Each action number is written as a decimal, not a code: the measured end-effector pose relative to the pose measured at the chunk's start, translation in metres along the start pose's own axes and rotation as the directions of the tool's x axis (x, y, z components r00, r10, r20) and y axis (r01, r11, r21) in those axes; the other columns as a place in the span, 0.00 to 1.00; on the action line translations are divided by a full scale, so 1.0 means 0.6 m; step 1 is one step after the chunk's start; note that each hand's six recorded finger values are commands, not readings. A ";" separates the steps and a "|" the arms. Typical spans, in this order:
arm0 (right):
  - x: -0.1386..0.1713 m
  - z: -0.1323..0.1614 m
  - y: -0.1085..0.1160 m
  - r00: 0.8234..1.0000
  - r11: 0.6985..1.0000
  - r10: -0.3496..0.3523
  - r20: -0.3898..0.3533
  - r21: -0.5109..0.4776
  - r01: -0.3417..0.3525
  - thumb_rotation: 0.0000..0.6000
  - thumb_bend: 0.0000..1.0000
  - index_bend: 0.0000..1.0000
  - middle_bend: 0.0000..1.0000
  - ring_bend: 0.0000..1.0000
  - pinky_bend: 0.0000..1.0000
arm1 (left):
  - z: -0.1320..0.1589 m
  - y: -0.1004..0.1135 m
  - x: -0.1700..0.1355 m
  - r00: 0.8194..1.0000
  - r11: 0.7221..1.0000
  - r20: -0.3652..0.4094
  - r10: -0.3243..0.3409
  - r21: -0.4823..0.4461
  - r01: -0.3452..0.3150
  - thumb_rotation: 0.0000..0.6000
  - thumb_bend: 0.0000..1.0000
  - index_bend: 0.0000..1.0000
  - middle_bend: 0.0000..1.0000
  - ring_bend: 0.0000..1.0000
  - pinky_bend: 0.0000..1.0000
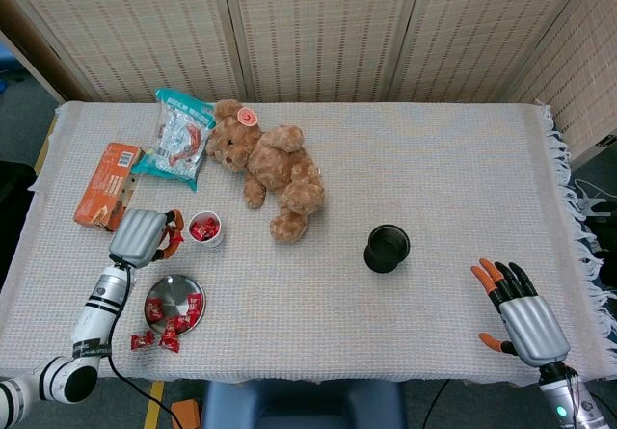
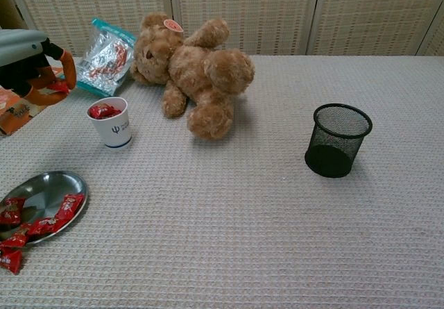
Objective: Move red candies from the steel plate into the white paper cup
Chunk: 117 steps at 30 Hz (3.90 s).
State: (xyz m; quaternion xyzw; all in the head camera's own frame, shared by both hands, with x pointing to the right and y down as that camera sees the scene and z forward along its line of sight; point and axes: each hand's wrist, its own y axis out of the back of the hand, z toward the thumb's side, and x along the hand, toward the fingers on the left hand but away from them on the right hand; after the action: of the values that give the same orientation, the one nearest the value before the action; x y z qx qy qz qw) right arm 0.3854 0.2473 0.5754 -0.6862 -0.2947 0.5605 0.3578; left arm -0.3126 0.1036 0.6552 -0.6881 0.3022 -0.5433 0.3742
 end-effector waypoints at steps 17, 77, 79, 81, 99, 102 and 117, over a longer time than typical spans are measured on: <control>0.000 -0.007 0.008 1.000 1.000 -0.019 0.016 -0.006 0.019 1.00 0.01 0.00 0.00 0.00 0.00 | 0.040 -0.023 0.086 0.999 0.999 -0.016 -0.042 0.023 0.042 1.00 0.40 0.49 0.90 0.90 1.00; 0.008 0.012 0.003 0.999 1.000 -0.009 -0.035 -0.005 0.009 1.00 0.01 0.00 0.00 0.00 0.00 | -0.052 -0.124 -0.254 0.989 0.986 -0.032 -0.143 -0.092 0.139 1.00 0.39 0.32 0.90 0.90 1.00; 0.010 0.014 0.003 0.999 1.000 -0.008 -0.040 -0.005 0.007 1.00 0.01 0.00 0.00 0.00 0.00 | -0.062 -0.137 -0.273 0.988 0.986 -0.060 -0.146 -0.092 0.140 1.00 0.39 0.33 0.90 0.90 1.00; 0.010 0.015 0.001 0.999 1.000 -0.004 -0.044 -0.005 0.004 1.00 0.01 0.00 0.00 0.00 0.00 | -0.070 -0.154 -0.291 0.984 0.985 -0.088 -0.152 -0.097 0.143 1.00 0.39 0.35 0.90 0.90 1.00; 0.014 0.017 0.005 0.999 1.000 -0.012 -0.052 -0.008 0.012 1.00 0.01 0.00 0.00 0.00 0.00 | -0.089 -0.233 -0.344 0.960 0.980 -0.201 -0.194 -0.075 0.182 1.00 0.37 0.38 0.90 0.90 1.00; 0.013 0.016 0.004 0.999 1.000 -0.008 -0.052 -0.007 0.008 1.00 0.01 0.00 0.00 0.00 0.00 | -0.090 -0.237 -0.343 0.959 0.981 -0.206 -0.194 -0.065 0.184 1.00 0.37 0.40 0.90 0.90 1.00; 0.011 0.014 0.002 0.999 1.000 -0.004 -0.044 -0.004 0.004 1.00 0.01 0.00 0.00 0.00 0.00 | -0.094 -0.237 -0.342 0.963 0.985 -0.211 -0.168 -0.056 0.160 1.00 0.37 0.49 0.90 0.90 1.00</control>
State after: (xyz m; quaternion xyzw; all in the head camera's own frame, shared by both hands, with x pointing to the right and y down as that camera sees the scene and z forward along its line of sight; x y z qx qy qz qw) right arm 0.3782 0.2532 0.5699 -0.6985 -0.2893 0.5440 0.3639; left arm -0.4129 0.3382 0.6751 -0.6552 0.2932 -0.6376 0.2796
